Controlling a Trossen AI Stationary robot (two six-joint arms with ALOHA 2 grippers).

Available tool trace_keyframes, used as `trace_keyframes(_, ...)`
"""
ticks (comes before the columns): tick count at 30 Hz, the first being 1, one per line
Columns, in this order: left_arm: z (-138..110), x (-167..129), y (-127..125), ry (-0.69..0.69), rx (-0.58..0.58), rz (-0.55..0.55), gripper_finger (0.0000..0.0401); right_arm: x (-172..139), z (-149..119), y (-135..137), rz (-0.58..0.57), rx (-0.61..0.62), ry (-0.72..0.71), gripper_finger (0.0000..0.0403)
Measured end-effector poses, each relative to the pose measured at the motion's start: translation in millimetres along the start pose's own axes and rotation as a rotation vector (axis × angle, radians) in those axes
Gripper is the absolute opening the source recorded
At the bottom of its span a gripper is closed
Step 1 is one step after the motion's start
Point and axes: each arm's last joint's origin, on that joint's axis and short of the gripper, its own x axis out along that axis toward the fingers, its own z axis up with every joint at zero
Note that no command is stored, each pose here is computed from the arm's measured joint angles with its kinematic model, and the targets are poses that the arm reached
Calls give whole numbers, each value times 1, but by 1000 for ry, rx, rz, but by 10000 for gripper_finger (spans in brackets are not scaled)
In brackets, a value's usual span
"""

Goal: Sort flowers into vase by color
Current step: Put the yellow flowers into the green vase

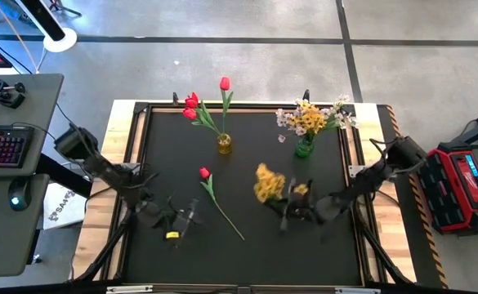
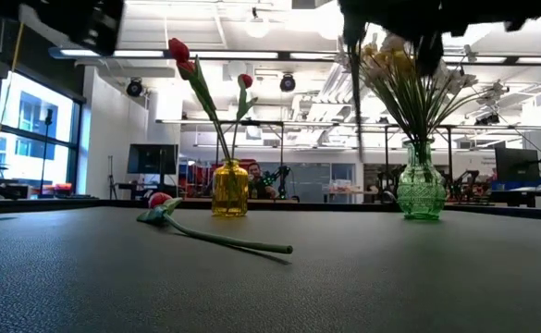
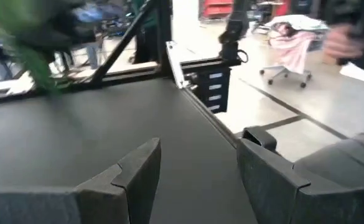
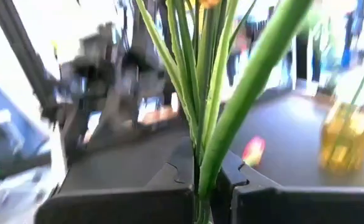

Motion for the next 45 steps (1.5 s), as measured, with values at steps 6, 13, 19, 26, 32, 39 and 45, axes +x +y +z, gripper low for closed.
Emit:
trace_keyframes(6,1,11,28,-25,2,114,200,-27,35,-18,-16,-248,-176,0)
trace_keyframes(13,13,8,60,-70,-20,292,200,-63,74,-22,-294,-499,-70,0)
trace_keyframes(19,31,-4,88,-126,32,542,200,-81,92,-53,-484,-463,-32,0)
trace_keyframes(26,47,-17,102,-144,154,653,200,-93,87,-100,-592,-371,-78,0)
trace_keyframes(32,53,-22,102,-122,275,668,200,-88,90,-118,-708,-395,-83,0)
trace_keyframes(39,53,-23,102,-100,337,673,200,-84,99,-132,-811,-410,-103,0)
trace_keyframes(45,59,-27,102,-115,370,683,200,-82,111,-138,-756,-395,-222,0)
